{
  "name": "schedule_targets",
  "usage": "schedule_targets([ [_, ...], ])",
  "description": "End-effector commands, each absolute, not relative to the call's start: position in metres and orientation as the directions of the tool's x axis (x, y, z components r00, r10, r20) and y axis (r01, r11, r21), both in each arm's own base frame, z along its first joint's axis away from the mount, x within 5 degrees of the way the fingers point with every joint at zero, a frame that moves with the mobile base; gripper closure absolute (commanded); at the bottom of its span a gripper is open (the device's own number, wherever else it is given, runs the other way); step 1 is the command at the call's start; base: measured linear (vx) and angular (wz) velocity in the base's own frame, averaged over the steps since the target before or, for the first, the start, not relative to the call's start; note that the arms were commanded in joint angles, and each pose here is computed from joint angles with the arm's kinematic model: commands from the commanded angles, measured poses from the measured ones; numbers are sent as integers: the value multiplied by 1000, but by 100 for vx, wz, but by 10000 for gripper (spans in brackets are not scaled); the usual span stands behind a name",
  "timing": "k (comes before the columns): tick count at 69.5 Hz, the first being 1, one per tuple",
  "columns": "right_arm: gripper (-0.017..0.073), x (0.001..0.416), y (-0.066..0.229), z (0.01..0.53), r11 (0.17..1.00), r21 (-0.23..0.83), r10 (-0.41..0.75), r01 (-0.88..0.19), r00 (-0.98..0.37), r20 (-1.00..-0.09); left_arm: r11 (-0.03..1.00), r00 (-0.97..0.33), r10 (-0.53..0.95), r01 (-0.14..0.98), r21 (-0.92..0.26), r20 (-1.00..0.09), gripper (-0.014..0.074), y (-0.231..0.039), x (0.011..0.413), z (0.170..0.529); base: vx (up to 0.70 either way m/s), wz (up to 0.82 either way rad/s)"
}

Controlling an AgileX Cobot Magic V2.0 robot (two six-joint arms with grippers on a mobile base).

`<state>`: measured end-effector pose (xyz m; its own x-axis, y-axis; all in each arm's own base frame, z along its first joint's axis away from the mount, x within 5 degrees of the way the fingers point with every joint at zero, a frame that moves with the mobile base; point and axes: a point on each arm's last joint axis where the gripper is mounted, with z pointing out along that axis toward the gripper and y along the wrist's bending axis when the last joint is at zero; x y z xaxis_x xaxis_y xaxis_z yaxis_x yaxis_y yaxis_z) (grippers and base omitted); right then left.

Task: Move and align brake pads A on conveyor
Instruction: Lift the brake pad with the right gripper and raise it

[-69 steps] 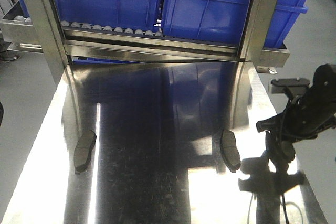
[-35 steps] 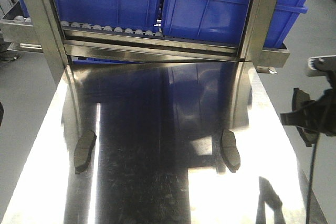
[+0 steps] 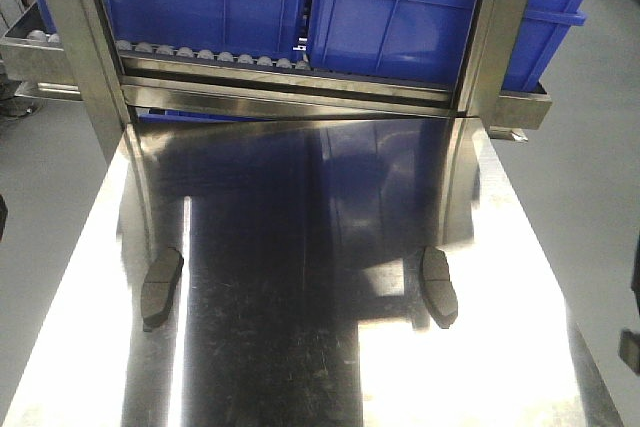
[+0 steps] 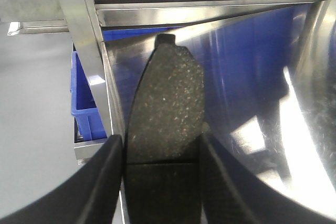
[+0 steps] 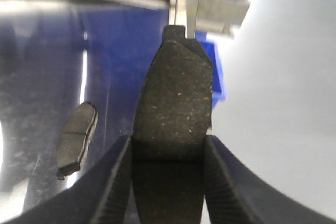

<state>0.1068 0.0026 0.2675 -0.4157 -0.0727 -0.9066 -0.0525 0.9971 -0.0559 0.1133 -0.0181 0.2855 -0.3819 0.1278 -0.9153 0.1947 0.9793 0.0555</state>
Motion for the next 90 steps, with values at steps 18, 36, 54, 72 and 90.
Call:
schedule_targets([
  [18,501,77,2,283,997,-70,-73,-30,-141,-987,982,-280,96,181,46,-955,521,-18,116,302,0,0],
  [36,501,77,2,282,997,-70,-73,-31,-145,-987,982,-280,96,181,46,-955,521,-18,116,302,0,0],
  [54,501,77,2,282,997,-70,-73,-31,-149,-986,982,-280,96,181,46,-955,521,-18,116,302,0,0],
  [72,501,77,2,282,997,-70,-73,-31,-149,-986,982,-280,96,181,46,-955,521,-18,116,302,0,0],
  [90,501,77,2,282,997,-70,-73,-31,-149,-986,982,-280,96,181,46,-955,521,-18,116,302,0,0],
])
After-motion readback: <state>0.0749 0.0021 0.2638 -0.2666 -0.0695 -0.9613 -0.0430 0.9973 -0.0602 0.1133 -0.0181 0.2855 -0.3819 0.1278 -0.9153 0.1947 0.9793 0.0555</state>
